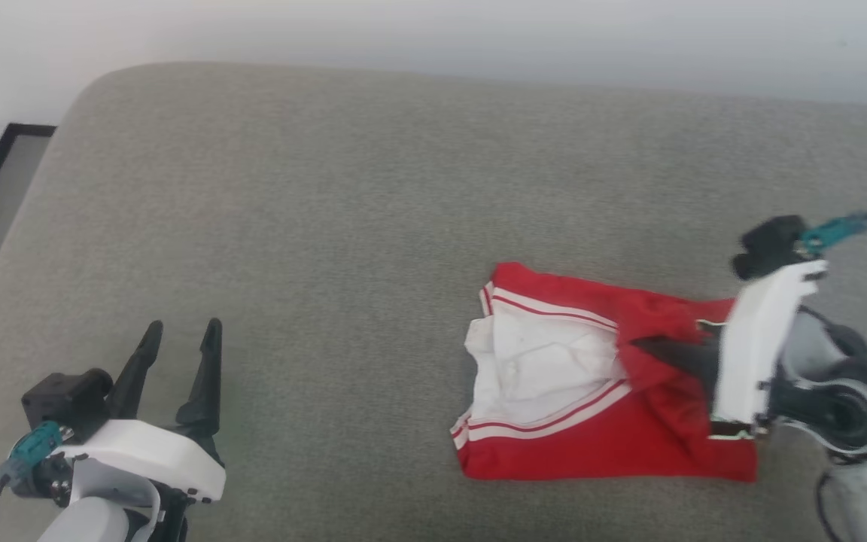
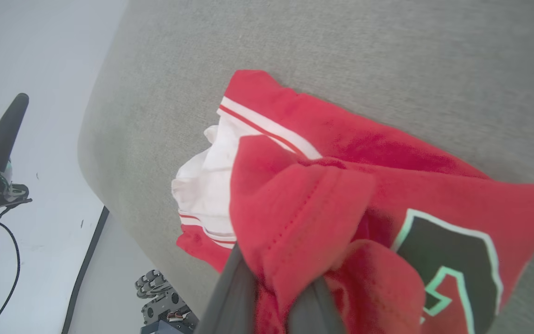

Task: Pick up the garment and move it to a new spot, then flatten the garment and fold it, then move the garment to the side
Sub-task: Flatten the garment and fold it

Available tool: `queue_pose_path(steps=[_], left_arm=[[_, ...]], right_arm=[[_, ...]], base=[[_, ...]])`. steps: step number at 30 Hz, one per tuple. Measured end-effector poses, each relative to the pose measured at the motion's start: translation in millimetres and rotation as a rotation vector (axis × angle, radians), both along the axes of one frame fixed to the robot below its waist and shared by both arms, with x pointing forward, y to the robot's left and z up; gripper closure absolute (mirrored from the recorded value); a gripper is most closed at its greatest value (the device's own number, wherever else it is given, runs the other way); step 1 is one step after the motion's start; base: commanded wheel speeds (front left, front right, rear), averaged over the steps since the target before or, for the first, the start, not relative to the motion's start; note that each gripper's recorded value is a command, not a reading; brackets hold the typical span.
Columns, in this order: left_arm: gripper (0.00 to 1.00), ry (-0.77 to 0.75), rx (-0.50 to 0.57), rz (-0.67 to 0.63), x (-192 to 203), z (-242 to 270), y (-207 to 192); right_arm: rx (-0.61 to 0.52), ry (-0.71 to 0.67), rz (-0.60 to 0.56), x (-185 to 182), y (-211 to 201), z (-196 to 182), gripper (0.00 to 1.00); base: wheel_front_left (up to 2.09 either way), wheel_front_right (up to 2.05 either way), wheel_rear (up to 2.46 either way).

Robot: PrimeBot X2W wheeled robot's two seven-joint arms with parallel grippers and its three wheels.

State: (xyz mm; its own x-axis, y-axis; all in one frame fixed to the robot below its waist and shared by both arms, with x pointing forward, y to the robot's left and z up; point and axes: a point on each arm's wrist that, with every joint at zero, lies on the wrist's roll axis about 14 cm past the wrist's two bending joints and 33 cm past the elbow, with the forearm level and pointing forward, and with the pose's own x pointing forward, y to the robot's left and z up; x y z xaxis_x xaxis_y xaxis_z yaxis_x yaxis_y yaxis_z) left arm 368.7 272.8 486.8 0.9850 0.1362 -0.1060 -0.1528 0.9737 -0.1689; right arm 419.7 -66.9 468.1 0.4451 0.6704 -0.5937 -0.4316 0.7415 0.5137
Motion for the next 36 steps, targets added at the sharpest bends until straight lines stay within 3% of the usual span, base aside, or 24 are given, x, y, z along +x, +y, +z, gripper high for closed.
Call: queue_pose_path(steps=[11, 12, 13, 14, 20, 26, 36], left_arm=[[0.0, -0.001, 0.0, 0.051, -15, 1, 13], [0.0, -0.001, 0.0, 0.057, -16, 1, 14], [0.0, 0.001, -0.002, 0.06, -17, 0, 14], [0.0, 0.002, -0.003, 0.062, -17, -1, 15], [0.0, -0.007, -0.006, 0.06, -15, 0, 14], [0.0, -0.017, -0.005, 0.047, -10, 2, 12], [0.0, -0.035, 0.001, -0.013, -2, 6, -3]], right_arm=[[0.01, 0.021, 0.167, 0, 74, -15, 1.0], [0.006, 0.021, 0.17, 1, 77, -17, 0.91], [0.008, 0.019, 0.169, 2, 79, -17, 0.37], [0.012, 0.02, 0.165, 3, 80, -17, 0.0], [0.02, -0.009, 0.172, 3, 79, -5, 0.0], [0.039, -0.151, 0.119, 13, 57, 34, 0.0], [0.006, -0.468, -0.157, 24, -37, 86, 0.0]], base=[[0.0, 0.0, 0.0], [0.0, 0.0, 0.0], [0.0, 0.0, 0.0], [0.0, 0.0, 0.0], [0.0, 0.0, 0.0], [0.0, 0.0, 0.0], [0.0, 0.0, 0.0]])
